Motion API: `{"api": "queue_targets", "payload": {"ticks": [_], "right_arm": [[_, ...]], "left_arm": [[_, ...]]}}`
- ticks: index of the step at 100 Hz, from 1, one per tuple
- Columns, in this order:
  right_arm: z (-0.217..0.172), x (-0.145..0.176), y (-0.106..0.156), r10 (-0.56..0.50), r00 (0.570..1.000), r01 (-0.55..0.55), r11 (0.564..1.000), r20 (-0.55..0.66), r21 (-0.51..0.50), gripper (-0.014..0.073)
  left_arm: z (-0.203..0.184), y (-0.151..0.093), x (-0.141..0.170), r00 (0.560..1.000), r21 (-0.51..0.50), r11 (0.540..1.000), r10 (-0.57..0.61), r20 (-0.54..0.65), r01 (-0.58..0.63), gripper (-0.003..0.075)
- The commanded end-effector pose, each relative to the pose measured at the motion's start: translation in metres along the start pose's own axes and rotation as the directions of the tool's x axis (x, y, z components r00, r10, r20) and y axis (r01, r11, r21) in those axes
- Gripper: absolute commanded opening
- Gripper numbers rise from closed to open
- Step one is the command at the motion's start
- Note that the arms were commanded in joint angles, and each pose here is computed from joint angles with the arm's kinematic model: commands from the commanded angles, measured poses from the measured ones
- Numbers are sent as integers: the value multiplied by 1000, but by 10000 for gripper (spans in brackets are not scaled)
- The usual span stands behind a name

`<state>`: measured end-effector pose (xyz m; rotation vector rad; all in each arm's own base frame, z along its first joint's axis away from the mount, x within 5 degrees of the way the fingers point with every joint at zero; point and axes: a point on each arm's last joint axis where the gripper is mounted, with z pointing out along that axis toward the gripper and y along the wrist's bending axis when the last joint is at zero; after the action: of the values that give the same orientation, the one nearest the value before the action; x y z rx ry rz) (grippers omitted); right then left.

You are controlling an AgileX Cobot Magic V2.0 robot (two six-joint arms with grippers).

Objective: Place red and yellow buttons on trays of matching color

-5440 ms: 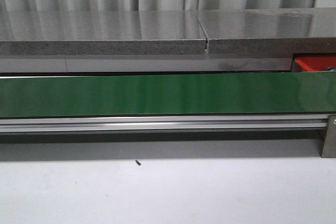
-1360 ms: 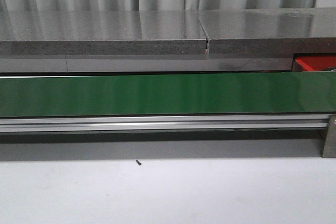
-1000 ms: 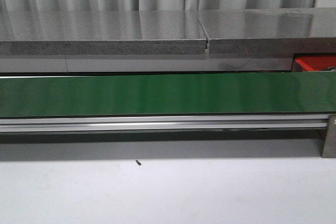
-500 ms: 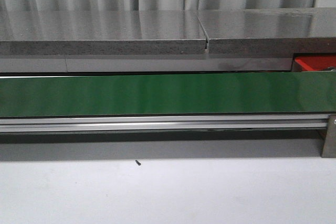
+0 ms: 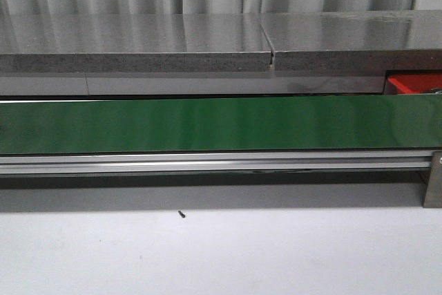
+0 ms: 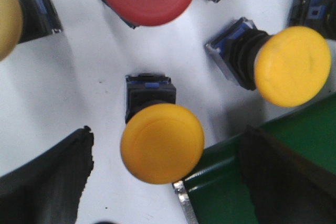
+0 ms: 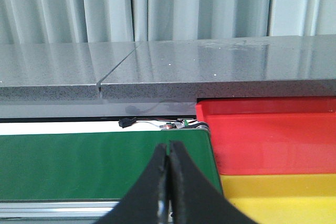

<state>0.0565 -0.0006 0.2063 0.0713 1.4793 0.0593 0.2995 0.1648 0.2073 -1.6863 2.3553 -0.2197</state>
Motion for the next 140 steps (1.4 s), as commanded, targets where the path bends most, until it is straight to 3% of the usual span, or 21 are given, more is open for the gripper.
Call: {"api": "queue_targets", "payload": {"ticks": [1,73,80,95,107,140], "right_arm": [[-2,-8,1,-14,996,15,1000,93,-11,-115],[-2,-8,1,-14,996,15,1000,93,-11,-115],[-2,-8,1,-14,996,15,1000,93,-11,-115],[-2,-8,1,-14,996,15,1000,93,-11,-115],[-2,-8,1,-14,996,15,1000,93,-11,-115],[-2,-8,1,-14,996,15,1000,93,-11,-115]], "left_arm": [[-19,-6,-6,997,65,998,-24,79,19,555],[5,-1,-13,998,24,999,-44,40,43,548],[5,-1,-13,998,24,999,-44,40,43,496],[5,-1,-13,998,26,999,-44,43,43,273],[5,-2,-13,998,31,999,-44,50,43,146],[-24,-2,-9,995,60,998,-9,94,4,124]]}}
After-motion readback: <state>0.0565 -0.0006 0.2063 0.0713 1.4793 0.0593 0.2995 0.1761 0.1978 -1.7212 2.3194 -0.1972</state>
